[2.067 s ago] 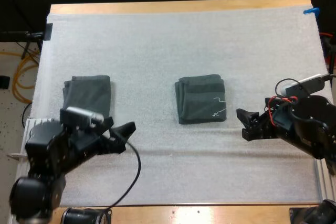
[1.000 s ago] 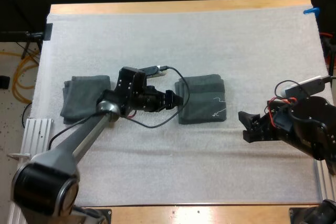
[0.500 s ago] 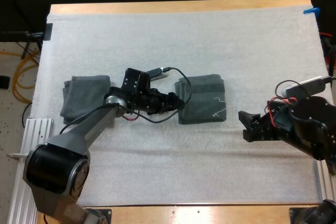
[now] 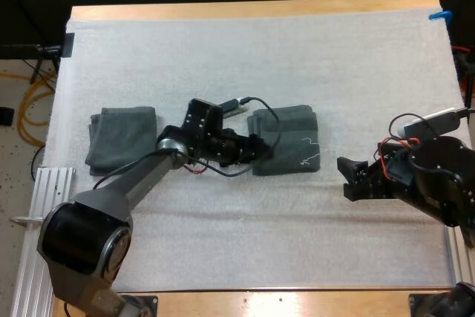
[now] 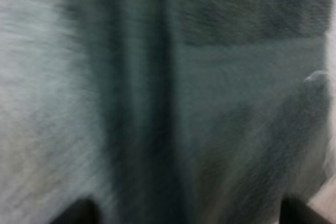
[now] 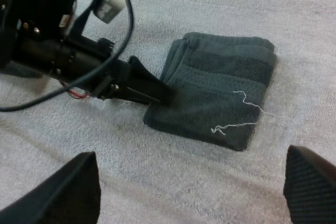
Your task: Pick towel from pile fold and stack
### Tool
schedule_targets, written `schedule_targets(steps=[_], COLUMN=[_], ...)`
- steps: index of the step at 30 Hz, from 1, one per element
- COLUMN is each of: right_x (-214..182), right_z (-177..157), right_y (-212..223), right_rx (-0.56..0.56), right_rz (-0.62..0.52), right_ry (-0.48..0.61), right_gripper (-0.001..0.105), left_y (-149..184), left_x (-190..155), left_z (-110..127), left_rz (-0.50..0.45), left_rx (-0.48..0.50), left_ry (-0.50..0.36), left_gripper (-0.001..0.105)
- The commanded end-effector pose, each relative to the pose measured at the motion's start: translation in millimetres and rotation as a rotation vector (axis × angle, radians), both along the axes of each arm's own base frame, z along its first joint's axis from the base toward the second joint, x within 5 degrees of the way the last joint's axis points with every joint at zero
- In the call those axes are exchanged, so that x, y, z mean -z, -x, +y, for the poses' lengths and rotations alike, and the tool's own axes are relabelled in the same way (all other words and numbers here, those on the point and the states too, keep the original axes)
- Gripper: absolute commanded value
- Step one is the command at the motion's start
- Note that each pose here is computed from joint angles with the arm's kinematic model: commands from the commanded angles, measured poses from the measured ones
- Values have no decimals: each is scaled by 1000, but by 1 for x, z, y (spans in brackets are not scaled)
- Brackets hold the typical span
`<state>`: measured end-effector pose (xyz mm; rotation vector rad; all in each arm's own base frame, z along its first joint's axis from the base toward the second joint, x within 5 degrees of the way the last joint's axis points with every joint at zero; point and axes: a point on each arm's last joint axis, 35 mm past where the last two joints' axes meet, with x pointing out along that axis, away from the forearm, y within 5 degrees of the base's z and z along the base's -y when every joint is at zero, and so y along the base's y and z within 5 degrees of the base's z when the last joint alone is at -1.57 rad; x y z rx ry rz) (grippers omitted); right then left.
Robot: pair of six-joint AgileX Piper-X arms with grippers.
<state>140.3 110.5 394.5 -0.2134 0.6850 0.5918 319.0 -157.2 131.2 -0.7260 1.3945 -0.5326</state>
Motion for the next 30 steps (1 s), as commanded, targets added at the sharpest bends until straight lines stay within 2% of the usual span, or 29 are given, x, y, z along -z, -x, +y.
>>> schedule_targets(steps=[1,4,11,16,17,20,22,23,24,30], right_x=[0,0,0,0,0,0,0,0,0,0], right_z=[0,0,0,0,0,0,0,0,0,0], right_y=[1,1,1,1,1,1,1,1,1,1], right_rx=[2,2,2,2,2,2,2,2,2,2], right_rz=[-2,-2,-2,-2,-2,-2,-2,-2,-2,-2], right_ry=[2,2,2,2,2,2,2,2,2,2], right_gripper=[70,70,70,70,70,70,70,70,70,70], left_y=[0,-1,-11,-14,-15,-15,-15,-15,-15,-18], left_x=[-3,-3,-2,-1,-1,-2,-2,-1,-1,-1], left_z=[-8,-16,-26,-29,-29,-29,-29,-29,-29,-22], left_rz=[-9,-10,61,84,84,80,79,76,72,55], left_rx=[10,-5,0,-6,-6,-12,-14,-14,-14,-8], left_ry=[25,31,95,86,85,78,75,73,69,55], left_gripper=[67,67,66,62,59,42,21,15,2,0])
